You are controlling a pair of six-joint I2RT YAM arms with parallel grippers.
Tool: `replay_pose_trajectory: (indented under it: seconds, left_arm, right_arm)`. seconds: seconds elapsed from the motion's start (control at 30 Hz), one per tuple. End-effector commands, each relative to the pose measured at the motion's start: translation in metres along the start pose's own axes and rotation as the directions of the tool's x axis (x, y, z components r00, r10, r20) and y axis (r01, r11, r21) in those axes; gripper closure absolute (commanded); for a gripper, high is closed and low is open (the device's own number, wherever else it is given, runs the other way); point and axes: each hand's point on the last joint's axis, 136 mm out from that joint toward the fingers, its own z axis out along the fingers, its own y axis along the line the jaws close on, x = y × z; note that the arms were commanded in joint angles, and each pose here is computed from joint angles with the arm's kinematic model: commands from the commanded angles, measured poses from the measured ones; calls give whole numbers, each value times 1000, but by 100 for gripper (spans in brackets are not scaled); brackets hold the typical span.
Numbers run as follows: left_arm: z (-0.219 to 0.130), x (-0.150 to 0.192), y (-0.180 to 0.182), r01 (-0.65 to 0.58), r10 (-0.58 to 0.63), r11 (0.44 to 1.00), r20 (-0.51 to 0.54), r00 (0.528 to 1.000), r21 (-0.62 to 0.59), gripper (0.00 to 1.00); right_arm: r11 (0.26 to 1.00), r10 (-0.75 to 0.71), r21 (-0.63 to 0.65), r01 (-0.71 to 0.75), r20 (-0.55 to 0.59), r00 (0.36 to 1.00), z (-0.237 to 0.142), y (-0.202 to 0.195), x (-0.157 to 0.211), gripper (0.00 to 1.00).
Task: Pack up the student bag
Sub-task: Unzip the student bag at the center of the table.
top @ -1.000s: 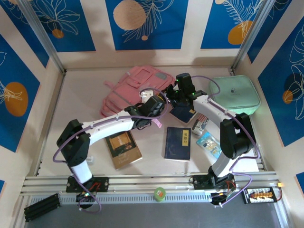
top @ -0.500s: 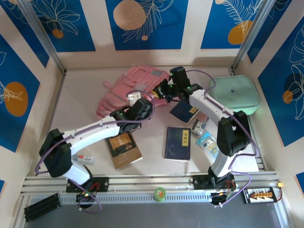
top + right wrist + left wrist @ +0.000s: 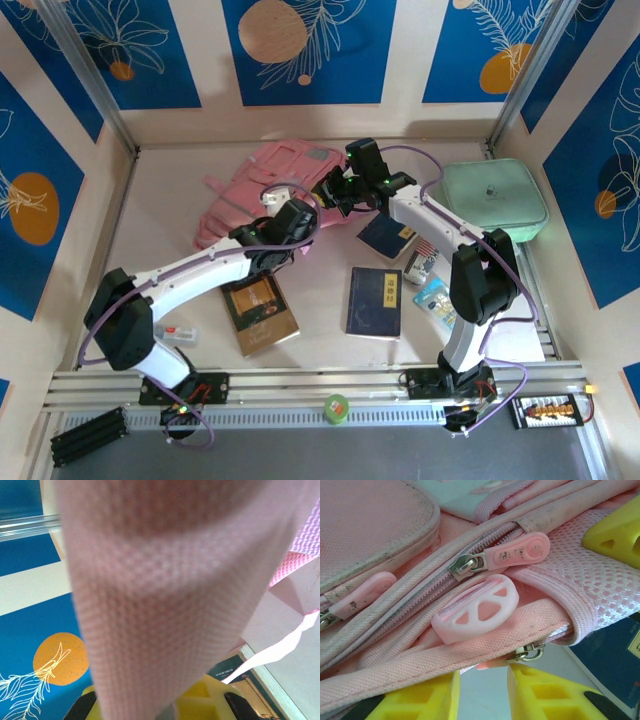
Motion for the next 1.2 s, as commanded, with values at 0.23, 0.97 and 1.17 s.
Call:
replay_pose_trajectory:
  seconds: [0.23,0.97,1.17]
  left_arm:
    - [4,-29,-14,-6,3,999,75,997,33,77]
    - [11,-26,-3,-53,53,999,110,993,-2,92]
    - [1,-16,10,-50,51,998,54,997,-24,99]
  right_arm:
    - [998,-14,-59,8,-109,994,-5,23,29,100]
    - [999,-29,-28,27,-62,998,-3,15,17,100]
    - [1000,-24,-3,24,2,1000,-7,7,-4,100]
